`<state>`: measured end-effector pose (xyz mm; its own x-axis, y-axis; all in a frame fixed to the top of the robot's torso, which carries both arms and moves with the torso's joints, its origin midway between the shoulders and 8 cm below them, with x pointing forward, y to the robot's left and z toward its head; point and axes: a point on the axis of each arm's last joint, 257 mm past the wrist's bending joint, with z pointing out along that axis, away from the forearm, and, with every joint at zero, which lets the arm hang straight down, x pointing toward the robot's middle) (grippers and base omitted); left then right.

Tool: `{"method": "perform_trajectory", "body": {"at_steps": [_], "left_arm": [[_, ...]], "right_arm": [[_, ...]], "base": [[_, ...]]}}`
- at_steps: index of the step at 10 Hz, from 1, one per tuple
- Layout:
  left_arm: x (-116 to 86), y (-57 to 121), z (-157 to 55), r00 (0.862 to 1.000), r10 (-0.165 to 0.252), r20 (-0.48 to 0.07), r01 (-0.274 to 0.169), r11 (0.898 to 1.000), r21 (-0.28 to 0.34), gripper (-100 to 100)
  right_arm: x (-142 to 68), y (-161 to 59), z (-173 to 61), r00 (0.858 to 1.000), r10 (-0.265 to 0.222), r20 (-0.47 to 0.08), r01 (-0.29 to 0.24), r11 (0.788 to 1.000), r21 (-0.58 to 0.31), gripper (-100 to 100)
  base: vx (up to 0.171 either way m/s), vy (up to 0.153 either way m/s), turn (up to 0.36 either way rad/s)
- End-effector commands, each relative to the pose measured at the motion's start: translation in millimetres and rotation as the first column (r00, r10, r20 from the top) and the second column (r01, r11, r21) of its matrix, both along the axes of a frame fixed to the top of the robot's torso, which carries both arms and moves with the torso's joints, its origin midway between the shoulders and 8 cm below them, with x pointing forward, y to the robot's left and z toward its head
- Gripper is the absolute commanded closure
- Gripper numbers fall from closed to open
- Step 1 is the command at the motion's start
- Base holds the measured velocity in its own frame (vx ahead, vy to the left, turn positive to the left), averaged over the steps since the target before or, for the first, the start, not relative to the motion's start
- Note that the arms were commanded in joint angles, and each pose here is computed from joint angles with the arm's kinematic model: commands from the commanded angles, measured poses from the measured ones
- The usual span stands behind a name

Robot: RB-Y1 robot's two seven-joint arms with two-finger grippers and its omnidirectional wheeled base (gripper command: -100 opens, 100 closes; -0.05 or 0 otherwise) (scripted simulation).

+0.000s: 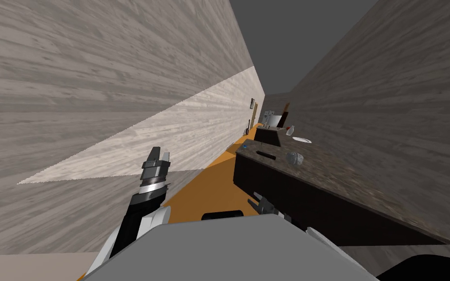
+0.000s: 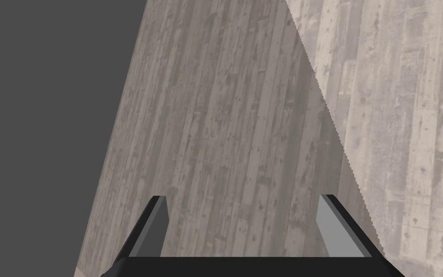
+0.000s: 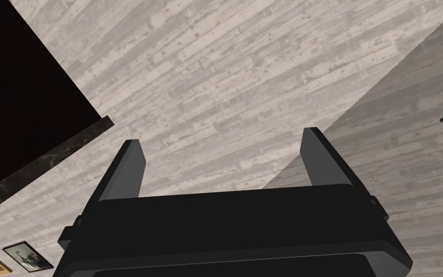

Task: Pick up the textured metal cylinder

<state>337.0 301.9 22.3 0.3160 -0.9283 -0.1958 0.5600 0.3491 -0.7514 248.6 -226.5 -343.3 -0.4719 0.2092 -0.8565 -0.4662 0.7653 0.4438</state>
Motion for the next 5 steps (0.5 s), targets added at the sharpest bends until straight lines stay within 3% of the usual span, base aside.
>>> {"method": "perform_trajectory", "body": {"at_steps": [1,2,4,5], "left_arm": [[0,0.0,0,1.0,0.0,0.0,0.0,1.0,0.0,0],[0,0.0,0,1.0,0.0,0.0,0.0,1.0,0.0,0],[0,0.0,0,1.0,0.0,0.0,0.0,1.0,0.0,0],[0,0.1,0,1.0,0.0,0.0,0.0,1.0,0.0,0]], "right_arm": [[-15,-22,-21,0.999,0.019,-0.047,-0.022,0.997,-0.069,-100],[-32,-36,-40,0.995,0.035,-0.09,-0.046,0.991,-0.127,-100],[-39,-53,-48,0.992,0.042,-0.119,-0.062,0.984,-0.169,-100],[-59,-77,-68,0.984,0.046,-0.174,-0.087,0.968,-0.235,-100]], "base": [[0.007,0.076,0.063],[0.001,0.079,0.13],[0.017,0.038,0.02],[0.024,0.035,0.146]]}}
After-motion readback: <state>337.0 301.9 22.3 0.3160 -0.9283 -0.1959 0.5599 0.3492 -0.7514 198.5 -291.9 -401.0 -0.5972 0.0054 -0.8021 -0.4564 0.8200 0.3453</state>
